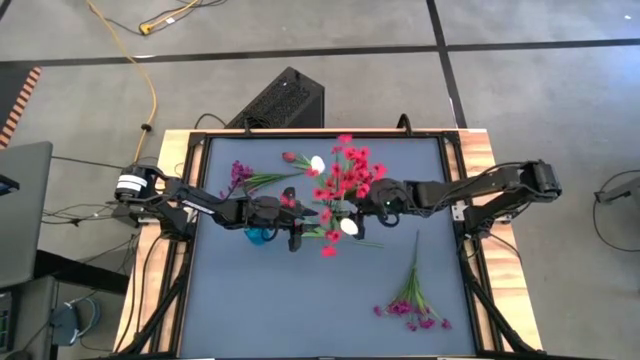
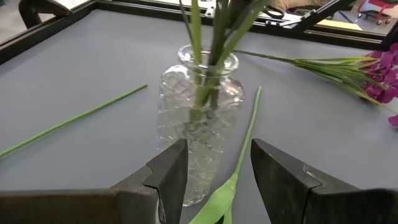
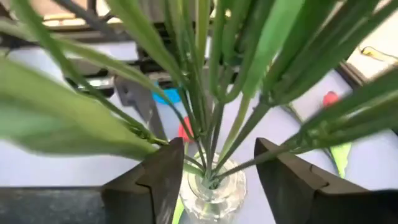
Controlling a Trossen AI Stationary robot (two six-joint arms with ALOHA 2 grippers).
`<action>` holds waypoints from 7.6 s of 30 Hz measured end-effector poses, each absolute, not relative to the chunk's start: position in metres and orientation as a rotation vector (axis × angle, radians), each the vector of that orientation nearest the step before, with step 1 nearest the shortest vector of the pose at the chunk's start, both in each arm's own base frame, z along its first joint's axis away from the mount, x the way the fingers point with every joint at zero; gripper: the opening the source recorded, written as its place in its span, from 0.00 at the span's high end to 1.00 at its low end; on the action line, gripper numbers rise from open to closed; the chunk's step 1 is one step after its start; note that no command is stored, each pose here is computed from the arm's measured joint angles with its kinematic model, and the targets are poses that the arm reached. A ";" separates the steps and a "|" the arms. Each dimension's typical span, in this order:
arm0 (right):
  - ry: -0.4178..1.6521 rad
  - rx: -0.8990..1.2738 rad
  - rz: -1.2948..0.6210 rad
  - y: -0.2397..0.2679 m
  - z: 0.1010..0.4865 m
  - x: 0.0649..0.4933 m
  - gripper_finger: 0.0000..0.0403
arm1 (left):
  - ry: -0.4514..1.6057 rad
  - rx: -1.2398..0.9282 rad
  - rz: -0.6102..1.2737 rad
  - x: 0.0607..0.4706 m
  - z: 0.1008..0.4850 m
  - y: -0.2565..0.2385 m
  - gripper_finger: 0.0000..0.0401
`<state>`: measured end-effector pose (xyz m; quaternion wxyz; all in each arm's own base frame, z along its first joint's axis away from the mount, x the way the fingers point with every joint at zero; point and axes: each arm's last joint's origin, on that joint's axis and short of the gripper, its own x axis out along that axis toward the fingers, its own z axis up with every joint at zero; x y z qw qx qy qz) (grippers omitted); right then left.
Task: Sort flowers into vase by color
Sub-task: Put the red flowers into the transparent vase, then put the top violet flowers into the blue vase
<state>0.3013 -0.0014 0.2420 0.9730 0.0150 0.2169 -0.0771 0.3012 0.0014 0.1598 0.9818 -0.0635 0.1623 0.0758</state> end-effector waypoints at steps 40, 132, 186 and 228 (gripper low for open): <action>0.671 -0.041 -0.138 -0.008 0.243 0.295 0.40 | 0.327 -0.155 0.144 0.301 0.160 0.000 0.59; 0.783 -0.035 -0.187 0.056 0.244 0.184 0.41 | 1.130 -0.108 0.393 0.234 0.230 0.146 0.99; 0.320 -1.526 -0.102 0.221 0.251 0.308 0.41 | 0.496 -0.789 -0.124 0.300 0.250 -0.140 1.00; 0.472 -0.540 0.424 0.151 0.238 0.310 0.92 | 0.417 -0.015 0.070 0.255 0.295 -0.100 0.66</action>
